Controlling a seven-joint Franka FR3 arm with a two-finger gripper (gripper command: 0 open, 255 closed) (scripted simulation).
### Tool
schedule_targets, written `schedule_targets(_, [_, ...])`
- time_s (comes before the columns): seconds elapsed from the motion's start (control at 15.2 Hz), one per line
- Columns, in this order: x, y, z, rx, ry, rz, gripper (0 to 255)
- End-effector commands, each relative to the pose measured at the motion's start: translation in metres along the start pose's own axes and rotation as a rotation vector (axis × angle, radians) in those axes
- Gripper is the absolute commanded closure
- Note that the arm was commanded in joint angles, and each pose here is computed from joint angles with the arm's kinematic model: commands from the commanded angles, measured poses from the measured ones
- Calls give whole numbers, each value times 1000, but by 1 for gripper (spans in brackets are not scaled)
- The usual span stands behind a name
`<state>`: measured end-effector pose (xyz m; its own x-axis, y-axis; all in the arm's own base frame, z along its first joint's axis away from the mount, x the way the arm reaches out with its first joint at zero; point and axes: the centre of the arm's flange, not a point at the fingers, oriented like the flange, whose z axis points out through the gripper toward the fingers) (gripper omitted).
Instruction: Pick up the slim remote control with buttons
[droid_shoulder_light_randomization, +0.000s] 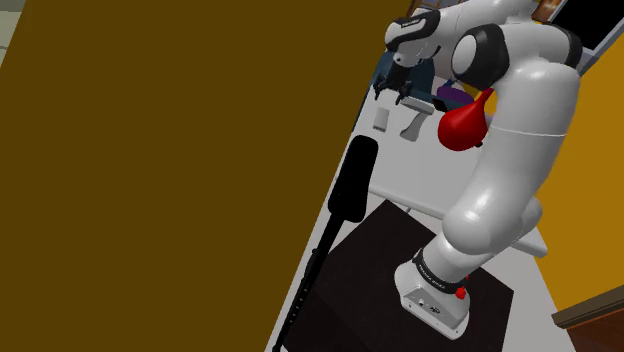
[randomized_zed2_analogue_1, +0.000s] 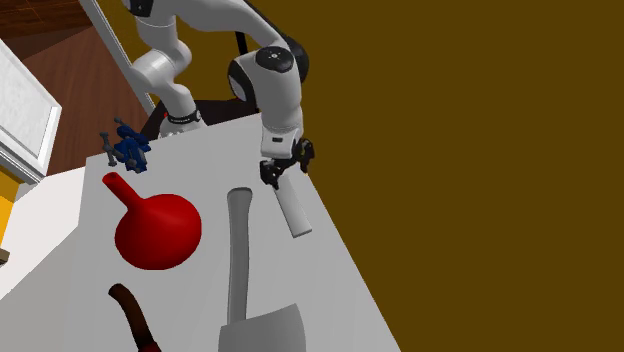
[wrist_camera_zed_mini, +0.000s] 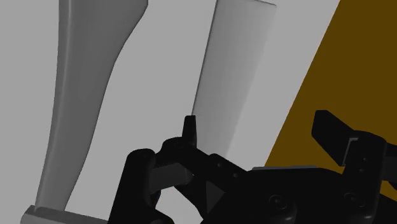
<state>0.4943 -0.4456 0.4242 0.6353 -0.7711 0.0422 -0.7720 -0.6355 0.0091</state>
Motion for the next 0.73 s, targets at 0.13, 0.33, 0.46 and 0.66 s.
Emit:
schedule_targets(0.13, [25, 19, 45, -11, -34, 73, 0])
schedule_targets(0.33, [24, 18, 61, -11, -34, 73, 0])
schedule_targets(0.46, [24, 18, 72, -11, -34, 73, 0])
schedule_targets(0.66, [23, 18, 85, -11, -34, 73, 0])
